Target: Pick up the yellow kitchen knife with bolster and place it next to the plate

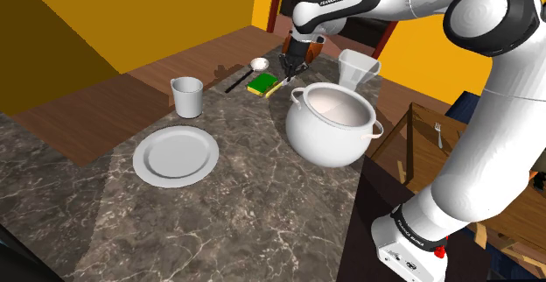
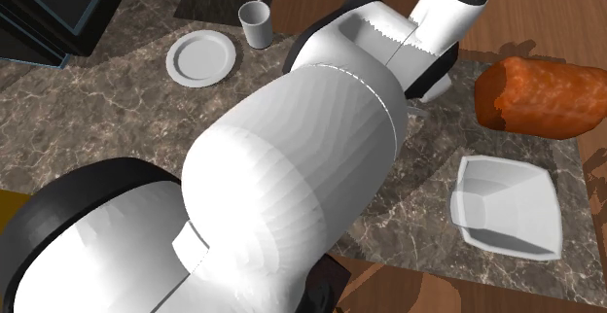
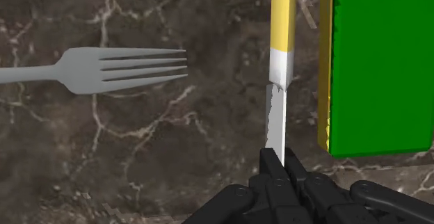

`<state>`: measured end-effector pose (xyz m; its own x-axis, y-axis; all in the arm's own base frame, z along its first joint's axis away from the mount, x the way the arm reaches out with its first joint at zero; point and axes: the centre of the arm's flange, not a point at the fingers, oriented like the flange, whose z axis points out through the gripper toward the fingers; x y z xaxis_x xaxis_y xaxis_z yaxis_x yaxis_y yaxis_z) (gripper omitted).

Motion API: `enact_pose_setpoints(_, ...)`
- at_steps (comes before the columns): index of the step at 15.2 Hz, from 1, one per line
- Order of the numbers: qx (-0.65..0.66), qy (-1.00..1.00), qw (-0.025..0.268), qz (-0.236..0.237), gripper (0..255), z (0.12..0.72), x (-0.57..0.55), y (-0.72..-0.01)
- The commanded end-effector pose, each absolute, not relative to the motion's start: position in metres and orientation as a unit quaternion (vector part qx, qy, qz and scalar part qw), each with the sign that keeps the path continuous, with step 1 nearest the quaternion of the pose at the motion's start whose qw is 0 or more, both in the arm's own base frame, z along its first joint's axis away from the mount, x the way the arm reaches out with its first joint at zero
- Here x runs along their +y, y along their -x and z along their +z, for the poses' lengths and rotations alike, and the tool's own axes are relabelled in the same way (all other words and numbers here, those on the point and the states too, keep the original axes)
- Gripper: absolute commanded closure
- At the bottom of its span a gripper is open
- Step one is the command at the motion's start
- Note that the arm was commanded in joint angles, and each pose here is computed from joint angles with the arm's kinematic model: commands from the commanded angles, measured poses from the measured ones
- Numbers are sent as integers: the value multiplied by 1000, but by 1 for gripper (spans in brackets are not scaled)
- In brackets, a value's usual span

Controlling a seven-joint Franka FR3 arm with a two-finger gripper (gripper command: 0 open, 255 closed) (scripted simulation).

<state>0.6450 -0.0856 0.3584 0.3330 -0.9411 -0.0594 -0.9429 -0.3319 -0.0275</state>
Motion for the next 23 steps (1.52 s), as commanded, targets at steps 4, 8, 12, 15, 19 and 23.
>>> enact_pose_setpoints(4, 577, 816, 28, 16, 255, 384, -86, -644)
enact_pose_setpoints(8, 577, 816, 28, 16, 255, 406, -86, -644)
enact_pose_setpoints(12, 577, 816, 28, 16, 255, 427, -86, -644)
enact_pose_setpoints(15, 577, 816, 28, 16, 255, 442, -86, -644)
enact_pose_setpoints(19, 577, 816, 28, 16, 255, 460, -86, -644)
enact_pose_setpoints(23, 577, 816, 28, 16, 255, 460, -42, -617)
